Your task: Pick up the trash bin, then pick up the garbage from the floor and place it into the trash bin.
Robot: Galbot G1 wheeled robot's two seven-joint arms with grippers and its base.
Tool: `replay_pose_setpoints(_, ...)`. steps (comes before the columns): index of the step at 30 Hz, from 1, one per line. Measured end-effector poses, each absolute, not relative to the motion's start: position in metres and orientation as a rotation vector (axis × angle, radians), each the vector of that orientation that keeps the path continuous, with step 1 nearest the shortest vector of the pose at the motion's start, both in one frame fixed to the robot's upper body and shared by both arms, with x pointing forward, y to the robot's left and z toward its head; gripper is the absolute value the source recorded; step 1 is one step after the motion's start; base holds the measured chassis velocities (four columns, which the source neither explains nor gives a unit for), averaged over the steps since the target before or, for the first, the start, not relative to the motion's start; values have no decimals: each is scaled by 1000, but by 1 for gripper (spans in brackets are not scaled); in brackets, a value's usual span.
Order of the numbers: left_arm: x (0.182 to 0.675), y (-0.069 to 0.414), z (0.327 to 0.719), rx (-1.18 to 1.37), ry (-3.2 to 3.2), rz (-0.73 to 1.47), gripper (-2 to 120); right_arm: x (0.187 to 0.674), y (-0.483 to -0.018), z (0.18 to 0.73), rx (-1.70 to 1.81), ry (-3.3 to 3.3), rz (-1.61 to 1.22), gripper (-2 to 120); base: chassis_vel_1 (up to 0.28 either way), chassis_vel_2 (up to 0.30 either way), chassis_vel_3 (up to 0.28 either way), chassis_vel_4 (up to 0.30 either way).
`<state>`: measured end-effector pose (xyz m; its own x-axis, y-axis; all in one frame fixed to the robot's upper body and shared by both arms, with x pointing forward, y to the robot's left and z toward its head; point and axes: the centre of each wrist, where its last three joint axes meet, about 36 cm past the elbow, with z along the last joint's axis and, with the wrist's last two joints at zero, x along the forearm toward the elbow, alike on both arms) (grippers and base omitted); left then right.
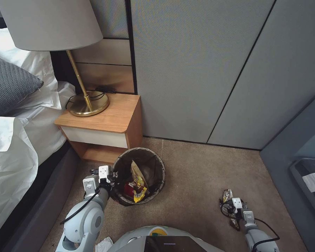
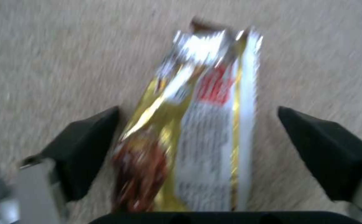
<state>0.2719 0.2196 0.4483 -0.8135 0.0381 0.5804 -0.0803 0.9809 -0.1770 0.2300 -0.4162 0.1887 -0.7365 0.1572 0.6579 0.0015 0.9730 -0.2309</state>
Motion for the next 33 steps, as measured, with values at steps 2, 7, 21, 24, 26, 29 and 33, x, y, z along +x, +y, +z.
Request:
replay_pose_setpoints(2,272,220,448,30,-2509,257,3,228,-415,186,-110,-2381,273,84,0,0,0,0)
replay_pose_setpoints(7,272,220,449,31,-2510,257,3,224,-411,182,-107,-2382,259,64,0,0,0,0)
replay_pose_setpoints(21,274,221,447,35,-2509,256,3,219,-409,178,-103,-2392,267,13,0,0,0,0)
replay_pose_setpoints(24,274,221,447,35,-2509,258,3,220,-411,179,-118,-2396,275,0,0,0,0,0)
replay_pose_setpoints(26,274,220,447,35,-2509,258,3,221,-412,180,-121,-2404,281,0,0,0,0,0)
replay_pose_setpoints(29,274,220,447,35,-2509,258,3,221,-412,179,-125,-2411,285,0,0,0,0,0)
replay_pose_setpoints(33,274,220,447,36,-2507,256,3,220,-412,179,-126,-2428,298,0,0,0,0,0)
